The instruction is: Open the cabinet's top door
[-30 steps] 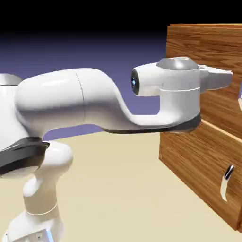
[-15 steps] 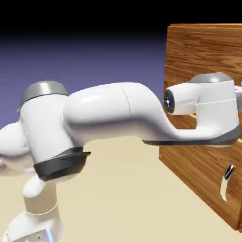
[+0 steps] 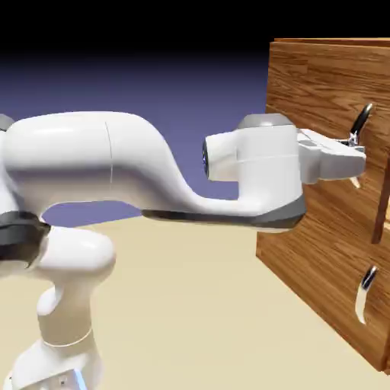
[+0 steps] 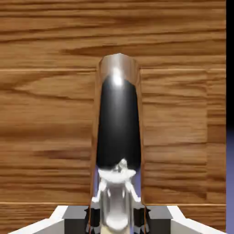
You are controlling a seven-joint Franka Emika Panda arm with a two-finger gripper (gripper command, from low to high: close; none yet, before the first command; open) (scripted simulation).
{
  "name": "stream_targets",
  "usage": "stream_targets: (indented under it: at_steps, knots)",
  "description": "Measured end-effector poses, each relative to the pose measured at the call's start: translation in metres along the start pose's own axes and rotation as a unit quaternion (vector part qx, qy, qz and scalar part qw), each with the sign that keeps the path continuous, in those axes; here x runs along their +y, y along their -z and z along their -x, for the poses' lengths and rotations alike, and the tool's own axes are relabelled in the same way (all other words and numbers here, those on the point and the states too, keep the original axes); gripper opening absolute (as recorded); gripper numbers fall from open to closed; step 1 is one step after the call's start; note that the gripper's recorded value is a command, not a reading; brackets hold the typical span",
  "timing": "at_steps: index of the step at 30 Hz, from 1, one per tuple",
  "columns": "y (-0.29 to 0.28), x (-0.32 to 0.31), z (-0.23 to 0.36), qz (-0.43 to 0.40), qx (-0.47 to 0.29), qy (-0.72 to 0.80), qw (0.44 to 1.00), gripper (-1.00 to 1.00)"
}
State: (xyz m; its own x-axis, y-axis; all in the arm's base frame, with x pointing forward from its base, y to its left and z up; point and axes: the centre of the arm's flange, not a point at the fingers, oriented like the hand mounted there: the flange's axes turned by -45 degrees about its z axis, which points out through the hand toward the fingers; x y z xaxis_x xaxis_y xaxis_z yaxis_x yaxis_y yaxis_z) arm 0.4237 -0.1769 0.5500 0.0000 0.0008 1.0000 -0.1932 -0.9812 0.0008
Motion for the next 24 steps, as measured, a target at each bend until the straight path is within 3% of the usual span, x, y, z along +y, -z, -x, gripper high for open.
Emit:
stream_targets:
  at_steps: [24]
  knots:
    - [0.132,-0.060,0.000,0.139,0.000,0.001,0.990,-1.00]
